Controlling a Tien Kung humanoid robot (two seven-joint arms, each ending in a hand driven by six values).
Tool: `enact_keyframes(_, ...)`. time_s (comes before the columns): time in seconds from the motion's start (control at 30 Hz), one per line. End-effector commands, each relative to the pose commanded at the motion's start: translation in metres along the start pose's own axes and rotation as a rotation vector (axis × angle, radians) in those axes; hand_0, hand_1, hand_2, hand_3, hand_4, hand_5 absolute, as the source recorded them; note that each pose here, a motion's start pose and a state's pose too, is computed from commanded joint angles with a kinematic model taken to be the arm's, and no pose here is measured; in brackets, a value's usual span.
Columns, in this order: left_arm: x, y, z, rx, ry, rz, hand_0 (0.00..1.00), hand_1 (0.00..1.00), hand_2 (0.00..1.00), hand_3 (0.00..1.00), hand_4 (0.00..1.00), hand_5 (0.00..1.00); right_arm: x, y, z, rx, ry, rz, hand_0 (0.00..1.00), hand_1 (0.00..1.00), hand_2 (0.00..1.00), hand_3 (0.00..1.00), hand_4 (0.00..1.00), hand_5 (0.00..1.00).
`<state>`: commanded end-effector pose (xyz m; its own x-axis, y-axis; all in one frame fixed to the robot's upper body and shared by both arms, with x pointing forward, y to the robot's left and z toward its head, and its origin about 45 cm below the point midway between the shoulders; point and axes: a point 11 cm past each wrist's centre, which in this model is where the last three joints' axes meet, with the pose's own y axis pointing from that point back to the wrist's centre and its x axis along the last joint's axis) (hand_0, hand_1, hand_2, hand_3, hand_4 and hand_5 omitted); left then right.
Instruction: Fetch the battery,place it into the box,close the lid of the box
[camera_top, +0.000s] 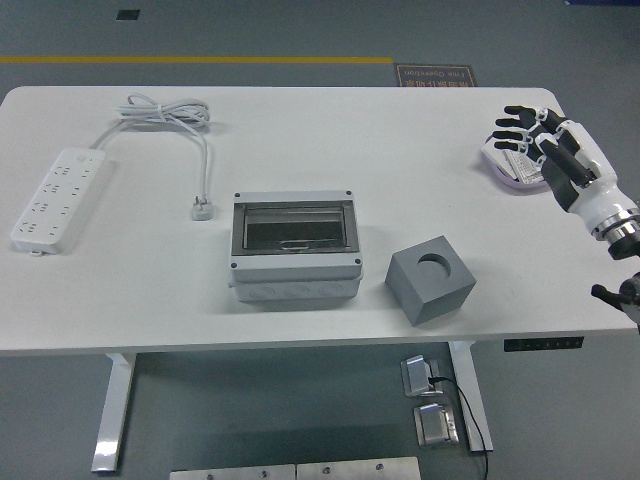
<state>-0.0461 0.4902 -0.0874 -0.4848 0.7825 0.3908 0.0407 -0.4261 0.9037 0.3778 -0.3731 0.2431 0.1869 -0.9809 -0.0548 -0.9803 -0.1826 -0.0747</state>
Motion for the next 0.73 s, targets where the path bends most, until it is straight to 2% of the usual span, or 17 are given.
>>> enact_keyframes(0.13,-0.002,0.000,0.009,-0.018,-0.004,-0.007,0.646,0.708,0.663,0.683,0.694,0.203,0.007,0.001,0.000,0.023,-0.121,0.035,0.689,0.670,0.691,0.667,0.743,0.571)
enact_keyframes(0.17,-0.003,0.000,0.012,-0.025,-0.005,-0.008,0.646,0.708,0.663,0.684,0.694,0.202,0.008,0.001,0.001,0.027,-0.147,0.042,0.667,0.659,0.683,0.663,0.784,0.624)
enact_keyframes(0.3,-0.001,0.001,0.027,-0.056,-0.012,-0.009,0.646,0.708,0.663,0.684,0.694,0.202,0.011,0.004,0.002,0.038,-0.214,0.057,0.667,0.659,0.683,0.663,0.784,0.624)
enact_keyframes(0.37,0.001,0.002,0.033,-0.071,-0.015,-0.007,0.646,0.708,0.664,0.685,0.694,0.202,0.012,0.005,0.000,0.041,-0.215,0.057,0.653,0.648,0.678,0.653,0.752,0.596)
enact_keyframes(0.5,0.003,0.003,0.043,-0.095,-0.024,-0.005,0.646,0.708,0.664,0.685,0.694,0.202,0.011,0.005,-0.004,0.046,-0.193,0.052,0.653,0.648,0.678,0.653,0.752,0.596)
enact_keyframes(0.73,-0.001,0.003,0.043,-0.100,-0.039,-0.013,0.646,0.708,0.663,0.685,0.694,0.201,0.011,0.007,-0.013,0.059,-0.137,0.044,0.649,0.646,0.676,0.651,0.751,0.603)
